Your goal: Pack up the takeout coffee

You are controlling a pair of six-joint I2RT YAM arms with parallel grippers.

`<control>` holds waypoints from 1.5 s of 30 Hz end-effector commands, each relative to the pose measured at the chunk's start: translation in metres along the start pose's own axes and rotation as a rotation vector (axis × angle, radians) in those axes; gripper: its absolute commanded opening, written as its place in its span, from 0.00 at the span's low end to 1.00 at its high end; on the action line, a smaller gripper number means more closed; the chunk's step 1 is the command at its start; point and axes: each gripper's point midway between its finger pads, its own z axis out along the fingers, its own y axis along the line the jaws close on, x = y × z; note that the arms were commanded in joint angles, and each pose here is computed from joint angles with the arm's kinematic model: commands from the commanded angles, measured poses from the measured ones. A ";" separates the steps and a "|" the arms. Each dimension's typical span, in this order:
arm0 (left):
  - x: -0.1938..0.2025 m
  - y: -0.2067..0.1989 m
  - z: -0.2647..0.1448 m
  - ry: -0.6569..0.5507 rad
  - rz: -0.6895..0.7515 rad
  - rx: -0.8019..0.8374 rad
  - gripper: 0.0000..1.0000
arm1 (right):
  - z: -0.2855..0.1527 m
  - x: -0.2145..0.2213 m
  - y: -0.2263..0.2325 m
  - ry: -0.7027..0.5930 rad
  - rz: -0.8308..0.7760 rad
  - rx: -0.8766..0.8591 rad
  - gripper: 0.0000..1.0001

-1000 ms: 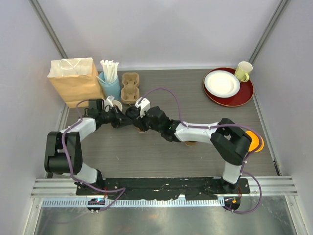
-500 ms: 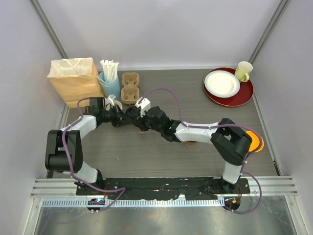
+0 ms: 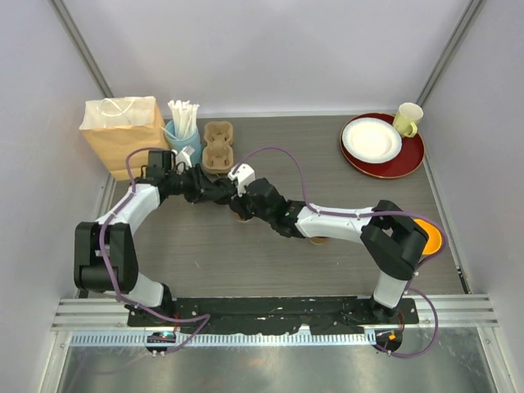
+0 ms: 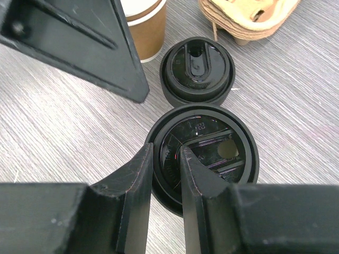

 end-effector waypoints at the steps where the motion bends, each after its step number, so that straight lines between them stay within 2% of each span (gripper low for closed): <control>1: -0.017 -0.032 -0.016 -0.024 0.113 0.062 0.31 | -0.025 0.092 -0.037 0.323 -0.069 0.125 0.17; 12: -0.039 -0.077 -0.055 -0.094 0.368 0.072 0.33 | -0.034 0.091 -0.104 0.321 -0.006 0.277 0.17; 17: -0.048 -0.081 -0.070 -0.132 0.491 0.010 0.43 | -0.040 0.089 -0.145 0.308 0.050 0.355 0.16; 23: -0.060 -0.080 -0.084 -0.193 0.571 -0.063 0.57 | -0.041 0.081 -0.187 0.271 0.112 0.416 0.16; 31: -0.070 -0.080 -0.098 -0.222 0.604 -0.107 0.62 | -0.042 0.070 -0.213 0.252 0.114 0.444 0.18; 35: -0.073 -0.080 -0.102 -0.232 0.605 -0.115 0.63 | -0.044 0.054 -0.212 0.222 0.099 0.437 0.28; 36: -0.073 -0.080 -0.103 -0.233 0.606 -0.114 0.63 | -0.045 0.051 -0.213 0.219 0.095 0.437 0.34; 38: -0.074 -0.079 -0.103 -0.234 0.606 -0.116 0.63 | -0.047 0.045 -0.213 0.211 0.089 0.442 0.38; 39: -0.073 -0.079 -0.103 -0.232 0.605 -0.117 0.63 | -0.050 0.039 -0.215 0.197 0.083 0.449 0.43; 45: -0.077 -0.080 -0.102 -0.230 0.616 -0.112 0.64 | -0.056 0.008 -0.215 0.136 0.049 0.437 0.54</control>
